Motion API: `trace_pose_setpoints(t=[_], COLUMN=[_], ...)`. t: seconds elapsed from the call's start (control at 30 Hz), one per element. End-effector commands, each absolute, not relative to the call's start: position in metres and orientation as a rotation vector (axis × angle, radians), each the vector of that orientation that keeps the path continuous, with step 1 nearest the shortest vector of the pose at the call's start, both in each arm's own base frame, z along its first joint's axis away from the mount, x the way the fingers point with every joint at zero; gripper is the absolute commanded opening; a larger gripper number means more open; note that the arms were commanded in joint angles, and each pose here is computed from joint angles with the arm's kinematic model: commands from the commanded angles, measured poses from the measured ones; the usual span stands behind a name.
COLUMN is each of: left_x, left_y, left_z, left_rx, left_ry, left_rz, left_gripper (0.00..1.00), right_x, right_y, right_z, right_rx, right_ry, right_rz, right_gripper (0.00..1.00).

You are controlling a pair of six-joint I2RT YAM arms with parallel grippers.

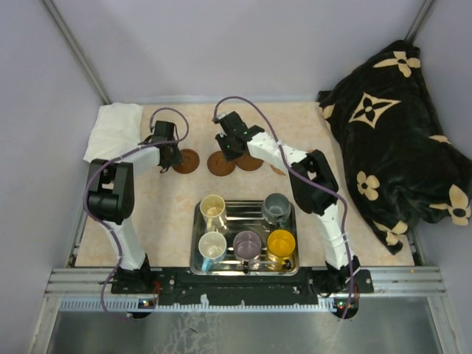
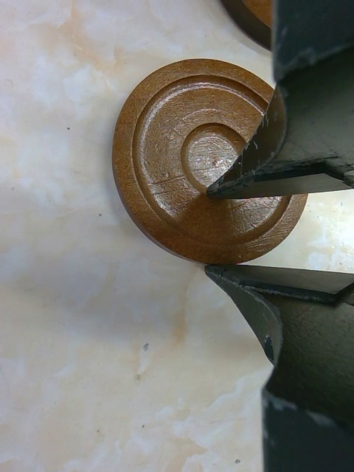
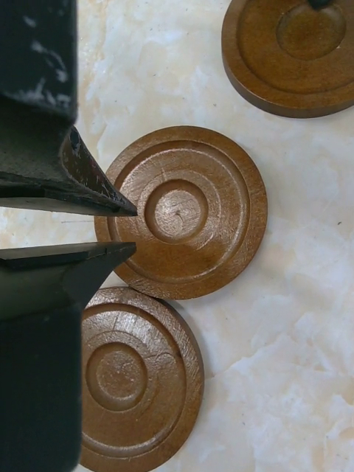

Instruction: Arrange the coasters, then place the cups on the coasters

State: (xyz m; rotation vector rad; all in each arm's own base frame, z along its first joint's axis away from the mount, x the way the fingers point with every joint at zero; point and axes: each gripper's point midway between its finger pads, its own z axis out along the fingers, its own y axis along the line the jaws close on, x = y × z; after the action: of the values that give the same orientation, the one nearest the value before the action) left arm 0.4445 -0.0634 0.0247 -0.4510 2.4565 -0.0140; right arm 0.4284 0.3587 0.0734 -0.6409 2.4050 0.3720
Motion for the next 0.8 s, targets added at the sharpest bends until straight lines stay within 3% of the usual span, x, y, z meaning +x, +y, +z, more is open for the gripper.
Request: trace_pose_setpoints(t=[0.0,0.77], left_x=[0.366,0.374], left_y=[-0.072,-0.073], left_z=[-0.029,-0.038], left_rx=[-0.441,-0.483], left_ry=[2.754,2.758], left_rz=[0.021,0.032], left_gripper=[0.17,0.2], right_x=[0.43,0.427], right_y=[0.378,0.407], right_z=[0.081,0.048], right_rx=[-0.678,-0.766], right_ry=[2.365,2.412], right_rz=[0.422,0.497], right_gripper=[0.21,0.21])
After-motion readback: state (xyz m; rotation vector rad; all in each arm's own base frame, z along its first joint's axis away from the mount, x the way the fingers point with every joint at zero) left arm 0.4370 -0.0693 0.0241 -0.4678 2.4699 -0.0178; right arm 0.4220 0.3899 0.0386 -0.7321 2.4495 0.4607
